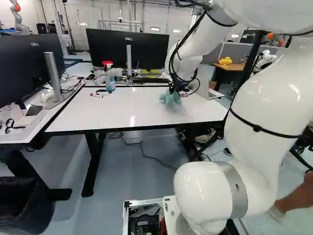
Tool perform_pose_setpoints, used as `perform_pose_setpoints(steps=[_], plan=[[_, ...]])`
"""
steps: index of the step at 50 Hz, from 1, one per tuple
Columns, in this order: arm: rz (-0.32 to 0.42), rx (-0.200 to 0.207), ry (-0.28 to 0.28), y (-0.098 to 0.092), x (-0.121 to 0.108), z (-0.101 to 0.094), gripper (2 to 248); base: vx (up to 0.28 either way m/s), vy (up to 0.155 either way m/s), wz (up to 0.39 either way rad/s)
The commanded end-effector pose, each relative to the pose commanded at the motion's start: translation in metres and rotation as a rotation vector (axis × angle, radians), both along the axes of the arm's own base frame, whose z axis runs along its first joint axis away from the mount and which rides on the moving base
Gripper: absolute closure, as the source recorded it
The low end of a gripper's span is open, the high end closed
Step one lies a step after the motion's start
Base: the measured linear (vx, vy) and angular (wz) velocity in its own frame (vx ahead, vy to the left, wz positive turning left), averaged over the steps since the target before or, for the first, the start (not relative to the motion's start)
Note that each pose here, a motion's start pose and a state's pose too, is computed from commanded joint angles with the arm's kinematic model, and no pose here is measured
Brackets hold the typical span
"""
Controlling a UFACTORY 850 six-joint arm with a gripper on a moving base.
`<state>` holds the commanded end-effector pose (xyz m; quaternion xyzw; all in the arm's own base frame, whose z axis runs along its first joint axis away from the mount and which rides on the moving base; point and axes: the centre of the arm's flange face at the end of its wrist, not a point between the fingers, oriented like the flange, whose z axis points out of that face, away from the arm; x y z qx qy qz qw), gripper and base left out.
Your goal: Clean the table with the green towel
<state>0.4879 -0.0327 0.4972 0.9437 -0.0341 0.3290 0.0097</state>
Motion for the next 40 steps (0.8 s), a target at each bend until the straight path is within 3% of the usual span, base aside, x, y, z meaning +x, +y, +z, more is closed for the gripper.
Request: perform_pose_setpoints(steps=[30, 40], plan=[[0.003, 0.0, 0.0, 0.002, -0.001, 0.0, 210, 0.0, 0.0, 0.0], [0.025, 0.0, 0.0, 0.012, 0.004, 0.0, 210, 0.0, 0.0, 0.0]])
